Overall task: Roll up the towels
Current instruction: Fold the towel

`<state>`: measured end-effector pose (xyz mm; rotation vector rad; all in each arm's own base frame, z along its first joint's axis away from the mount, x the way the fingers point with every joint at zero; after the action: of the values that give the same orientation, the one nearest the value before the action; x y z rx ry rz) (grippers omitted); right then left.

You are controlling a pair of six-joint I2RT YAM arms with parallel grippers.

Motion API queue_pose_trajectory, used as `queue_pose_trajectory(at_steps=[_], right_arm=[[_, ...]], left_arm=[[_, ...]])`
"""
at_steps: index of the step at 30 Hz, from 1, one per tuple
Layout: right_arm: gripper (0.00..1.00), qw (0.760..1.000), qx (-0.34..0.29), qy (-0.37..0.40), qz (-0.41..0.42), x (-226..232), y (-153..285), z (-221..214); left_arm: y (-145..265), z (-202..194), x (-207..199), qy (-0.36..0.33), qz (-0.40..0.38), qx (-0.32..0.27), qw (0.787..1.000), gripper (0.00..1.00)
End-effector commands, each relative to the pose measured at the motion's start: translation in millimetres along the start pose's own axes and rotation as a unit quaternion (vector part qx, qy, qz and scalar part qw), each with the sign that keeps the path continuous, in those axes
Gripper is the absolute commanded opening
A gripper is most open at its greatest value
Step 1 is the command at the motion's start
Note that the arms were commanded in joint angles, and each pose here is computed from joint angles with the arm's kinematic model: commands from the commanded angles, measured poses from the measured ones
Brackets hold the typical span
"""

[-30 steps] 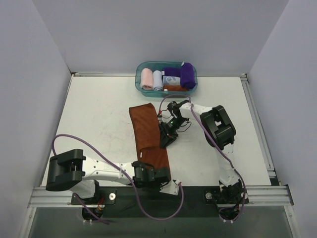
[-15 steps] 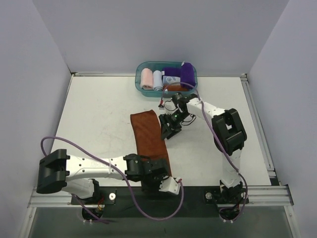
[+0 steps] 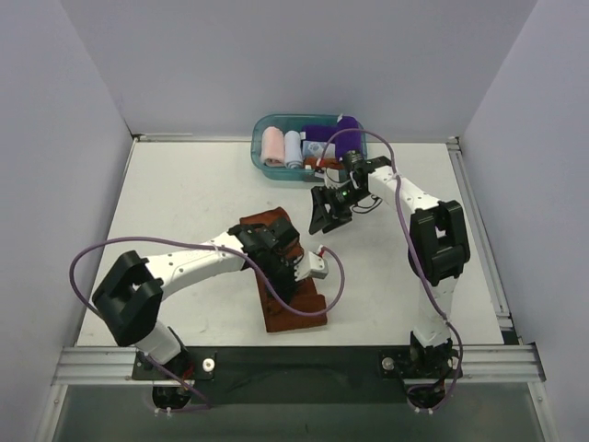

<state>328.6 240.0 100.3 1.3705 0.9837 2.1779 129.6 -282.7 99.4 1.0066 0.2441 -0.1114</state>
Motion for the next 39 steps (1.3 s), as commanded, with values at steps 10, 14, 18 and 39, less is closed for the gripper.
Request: queue_pose_trajectory(at_steps=[10, 14, 18, 39], right_arm=[[0.58, 0.999, 0.029, -0.011, 0.014, 7, -2, -14], [0.57, 0.999, 0.040, -0.021, 0.018, 4, -7, -21], [0.55, 0.999, 0.040, -0.019, 0.016, 3, -9, -18], [0.37, 0.997, 0.023, -0.074, 0.008, -17, 6, -30]], left_arm=[[-15, -25, 58, 0.051, 0.016, -0.005, 0.999, 0.12], [-16, -24, 67, 0.052, 0.037, -0.009, 0.998, 0.22], [-8, -33, 74, 0.072, 0.055, -0.004, 0.996, 0.37], [49, -30, 227, 0.235, 0.168, -0.102, 0.952, 0.43]])
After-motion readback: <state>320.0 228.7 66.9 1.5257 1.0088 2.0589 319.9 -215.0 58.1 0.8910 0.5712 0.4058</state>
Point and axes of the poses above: each gripper's point midway between its finger pads, its own y axis back along the fingers, its own x axis along the line the jaws close on, z = x × y, the point moved 1 cm from there along y, back along the fingers, and after that the axes turned 1 degree about -y, right-handed, at the moved point
